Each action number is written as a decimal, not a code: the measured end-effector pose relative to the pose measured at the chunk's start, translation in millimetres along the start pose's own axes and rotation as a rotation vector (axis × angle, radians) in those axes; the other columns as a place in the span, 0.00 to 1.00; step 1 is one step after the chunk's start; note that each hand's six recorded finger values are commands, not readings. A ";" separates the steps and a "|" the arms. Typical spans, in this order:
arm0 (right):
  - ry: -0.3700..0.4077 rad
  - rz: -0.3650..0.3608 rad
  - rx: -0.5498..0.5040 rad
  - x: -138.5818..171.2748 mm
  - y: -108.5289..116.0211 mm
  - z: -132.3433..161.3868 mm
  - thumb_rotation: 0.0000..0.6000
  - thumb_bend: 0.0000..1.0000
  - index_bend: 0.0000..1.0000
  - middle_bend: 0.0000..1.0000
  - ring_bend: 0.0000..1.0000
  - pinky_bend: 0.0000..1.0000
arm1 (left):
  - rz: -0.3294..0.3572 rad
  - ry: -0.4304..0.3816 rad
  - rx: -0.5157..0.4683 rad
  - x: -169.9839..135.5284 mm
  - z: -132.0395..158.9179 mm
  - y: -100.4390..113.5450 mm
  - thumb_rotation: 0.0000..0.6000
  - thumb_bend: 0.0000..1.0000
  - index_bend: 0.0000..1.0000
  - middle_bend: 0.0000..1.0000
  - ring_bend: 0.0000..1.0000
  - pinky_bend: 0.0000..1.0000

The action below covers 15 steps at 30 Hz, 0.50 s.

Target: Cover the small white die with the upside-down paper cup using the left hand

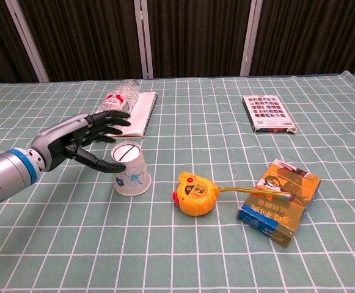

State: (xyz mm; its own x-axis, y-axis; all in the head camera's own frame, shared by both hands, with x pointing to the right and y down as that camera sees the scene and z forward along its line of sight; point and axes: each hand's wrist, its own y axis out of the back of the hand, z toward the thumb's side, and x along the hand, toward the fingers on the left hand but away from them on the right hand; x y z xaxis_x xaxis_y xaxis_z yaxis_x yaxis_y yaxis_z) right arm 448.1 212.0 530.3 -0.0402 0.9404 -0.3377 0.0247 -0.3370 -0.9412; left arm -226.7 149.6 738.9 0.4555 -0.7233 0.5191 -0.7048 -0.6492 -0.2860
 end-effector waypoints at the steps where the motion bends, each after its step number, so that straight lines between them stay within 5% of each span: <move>1: 0.000 0.000 0.001 0.1 0.1 0.1 1.00 0.00 0.00 0.00 0.00 0.00 | 0.004 -0.010 0.000 -1.4 2.4 1.6 1.00 0.00 0.00 0.00 0.00 0.00; 9: 0.010 -0.006 -0.002 1.7 2.0 2.5 1.00 0.00 0.00 0.00 0.00 0.00 | 0.079 -0.113 0.039 -14.1 25.5 25.8 1.00 0.00 0.00 0.00 0.00 0.00; 15: 0.032 -0.014 -0.013 4.7 5.1 7.9 1.00 0.00 0.00 0.00 0.00 0.00 | 0.179 -0.181 0.256 -39.8 42.4 69.4 1.00 0.00 0.00 0.00 0.00 0.00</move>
State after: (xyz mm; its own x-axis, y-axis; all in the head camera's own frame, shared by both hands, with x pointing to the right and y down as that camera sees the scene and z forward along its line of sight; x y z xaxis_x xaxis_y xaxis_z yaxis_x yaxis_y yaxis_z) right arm 440.2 214.3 523.8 -0.0084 0.9460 -0.3242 0.0372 -0.3237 -0.9454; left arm -270.7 123.3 664.3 0.4417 -0.8461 0.2982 -0.6336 -0.5295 -0.5640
